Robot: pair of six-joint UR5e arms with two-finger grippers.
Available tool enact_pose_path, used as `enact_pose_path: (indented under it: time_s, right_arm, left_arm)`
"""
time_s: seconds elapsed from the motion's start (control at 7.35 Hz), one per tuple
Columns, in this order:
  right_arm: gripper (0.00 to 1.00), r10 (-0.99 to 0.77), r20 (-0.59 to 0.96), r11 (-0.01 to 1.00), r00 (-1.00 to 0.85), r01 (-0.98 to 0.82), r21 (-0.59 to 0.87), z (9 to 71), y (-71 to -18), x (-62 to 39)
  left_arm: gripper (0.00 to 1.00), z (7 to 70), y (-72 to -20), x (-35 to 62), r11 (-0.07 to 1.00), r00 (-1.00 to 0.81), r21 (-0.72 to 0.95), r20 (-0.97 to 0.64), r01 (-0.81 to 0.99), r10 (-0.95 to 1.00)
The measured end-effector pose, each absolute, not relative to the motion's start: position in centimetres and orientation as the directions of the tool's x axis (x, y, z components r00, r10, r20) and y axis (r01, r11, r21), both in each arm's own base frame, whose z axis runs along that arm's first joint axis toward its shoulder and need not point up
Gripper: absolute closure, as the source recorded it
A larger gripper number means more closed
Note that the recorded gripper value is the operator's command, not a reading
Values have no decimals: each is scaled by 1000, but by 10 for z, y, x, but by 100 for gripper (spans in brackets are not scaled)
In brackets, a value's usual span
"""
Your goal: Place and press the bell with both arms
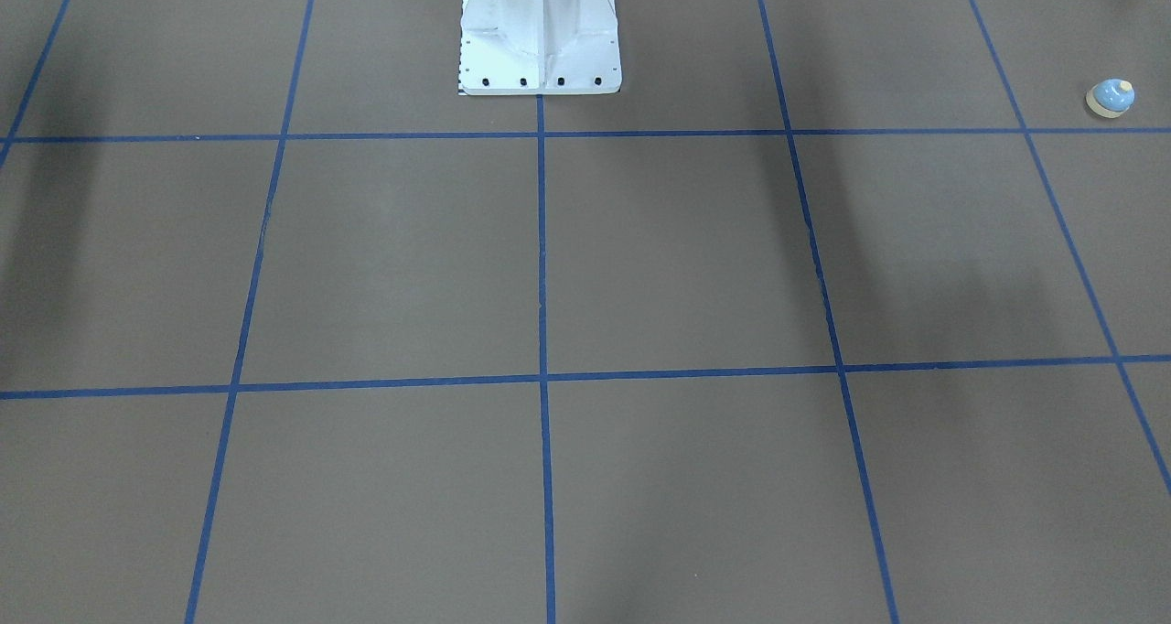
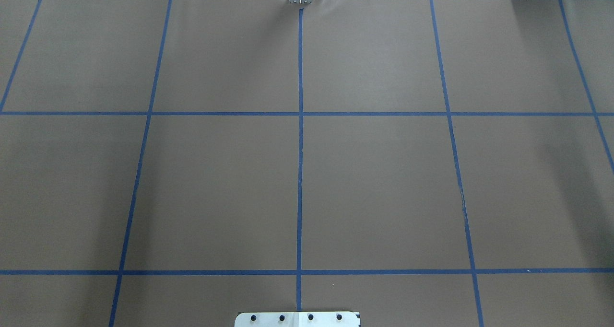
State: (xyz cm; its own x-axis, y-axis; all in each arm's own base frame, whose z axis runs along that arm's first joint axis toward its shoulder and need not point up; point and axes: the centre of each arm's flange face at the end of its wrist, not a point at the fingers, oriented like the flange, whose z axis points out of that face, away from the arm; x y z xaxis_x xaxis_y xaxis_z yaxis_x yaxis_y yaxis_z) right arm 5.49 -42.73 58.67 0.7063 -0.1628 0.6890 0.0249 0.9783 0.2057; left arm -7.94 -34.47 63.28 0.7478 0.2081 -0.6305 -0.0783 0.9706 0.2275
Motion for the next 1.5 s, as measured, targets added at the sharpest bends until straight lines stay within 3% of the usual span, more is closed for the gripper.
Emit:
enact_pose_path:
  time_s: [0.95, 1.5]
  right_arm:
    - [0, -156, 706, 981, 691, 24, 193, 590, -422, 53]
    - [0, -154, 712, 982, 686, 27, 187, 593, -421, 53]
  left_arm:
    - [0, 668, -322, -78, 985, 734, 153, -660, -73, 157]
    - [0, 733, -286, -74, 999, 715, -33, -699, -38, 4]
